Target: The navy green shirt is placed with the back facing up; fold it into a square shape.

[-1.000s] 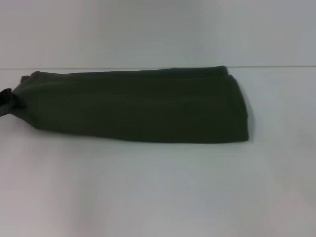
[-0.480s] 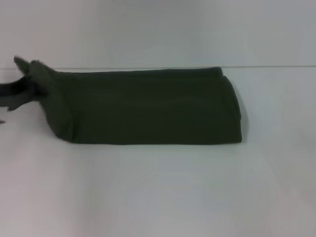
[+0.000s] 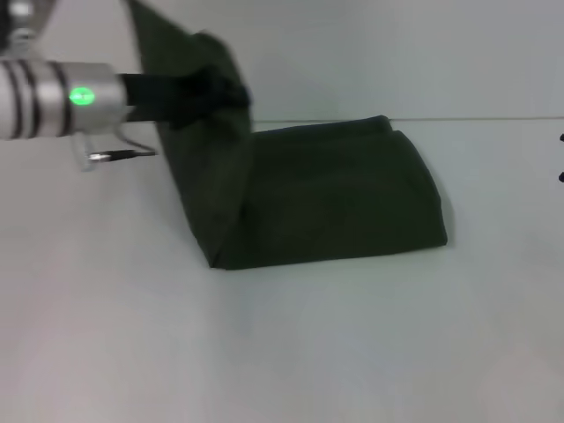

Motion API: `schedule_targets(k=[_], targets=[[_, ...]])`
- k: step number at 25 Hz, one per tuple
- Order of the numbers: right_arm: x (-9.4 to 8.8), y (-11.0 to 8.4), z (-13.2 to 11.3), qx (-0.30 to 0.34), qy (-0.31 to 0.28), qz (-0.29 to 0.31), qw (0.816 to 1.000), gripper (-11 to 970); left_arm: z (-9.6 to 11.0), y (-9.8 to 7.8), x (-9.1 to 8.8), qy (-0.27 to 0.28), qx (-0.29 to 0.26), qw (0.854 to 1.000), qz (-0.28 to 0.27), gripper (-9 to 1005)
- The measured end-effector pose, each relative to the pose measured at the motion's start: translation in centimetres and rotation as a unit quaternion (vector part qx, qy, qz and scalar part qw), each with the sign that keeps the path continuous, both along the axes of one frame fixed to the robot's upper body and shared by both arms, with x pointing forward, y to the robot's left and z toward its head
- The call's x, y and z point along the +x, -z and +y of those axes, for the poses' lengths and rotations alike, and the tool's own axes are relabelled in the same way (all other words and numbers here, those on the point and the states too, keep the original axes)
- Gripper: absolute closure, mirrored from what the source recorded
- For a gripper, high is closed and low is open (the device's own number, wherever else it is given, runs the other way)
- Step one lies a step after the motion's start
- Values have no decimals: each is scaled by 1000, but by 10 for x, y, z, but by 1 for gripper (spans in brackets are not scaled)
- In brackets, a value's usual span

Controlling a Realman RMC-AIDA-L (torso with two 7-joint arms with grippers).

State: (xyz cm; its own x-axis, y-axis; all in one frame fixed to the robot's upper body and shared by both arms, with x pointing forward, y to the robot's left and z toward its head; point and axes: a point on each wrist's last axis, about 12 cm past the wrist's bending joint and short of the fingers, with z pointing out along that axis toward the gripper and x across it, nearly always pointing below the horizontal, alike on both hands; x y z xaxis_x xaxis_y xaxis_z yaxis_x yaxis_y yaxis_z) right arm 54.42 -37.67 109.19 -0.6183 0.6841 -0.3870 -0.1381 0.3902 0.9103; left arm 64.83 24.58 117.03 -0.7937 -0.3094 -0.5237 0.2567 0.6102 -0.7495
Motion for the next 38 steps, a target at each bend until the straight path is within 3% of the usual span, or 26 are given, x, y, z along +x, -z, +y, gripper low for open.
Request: schedule_targets(k=[3,12,15,18,21,22,24,26,29,32,34,38], targets=[[1,0,1,0,-1,0,1000,34,-49,-2,9,47,26,999,-11,989],[0,3,3,2,-4,7,1000,34,-124,12,11,97,77,991,-41,987],[-1,5,4,2,-7,11,1000,34,-142,22,10,108,102,988,-41,983],[0,5,5,1,-7,13,1000,34,-154,28,7,110,105,987,-54,893],[1,6,5,-3,-7,15,1000,34,-164,28,3,136,104,982,-77,802],[0,6,4,-4,-6,16,1000,34,-169,19,-4,181,90,973,-113,772],[0,5,1,-6,-6,16,1000,34,-161,11,-8,193,62,970,-131,730],[0,4,0,-9,-7,17,1000,34,-138,4,-8,158,19,978,-131,688],[3,2,0,-29,-25,23,999,35,-95,8,-9,84,-48,992,-79,626],[13,-5,-1,-62,-53,36,996,35,-51,19,-18,47,-99,994,-15,563],[21,-11,0,-84,-72,48,993,35,-29,28,-27,43,-110,993,14,322],[44,-33,5,-134,-116,66,982,35,5,43,-48,33,-130,990,44,163]])
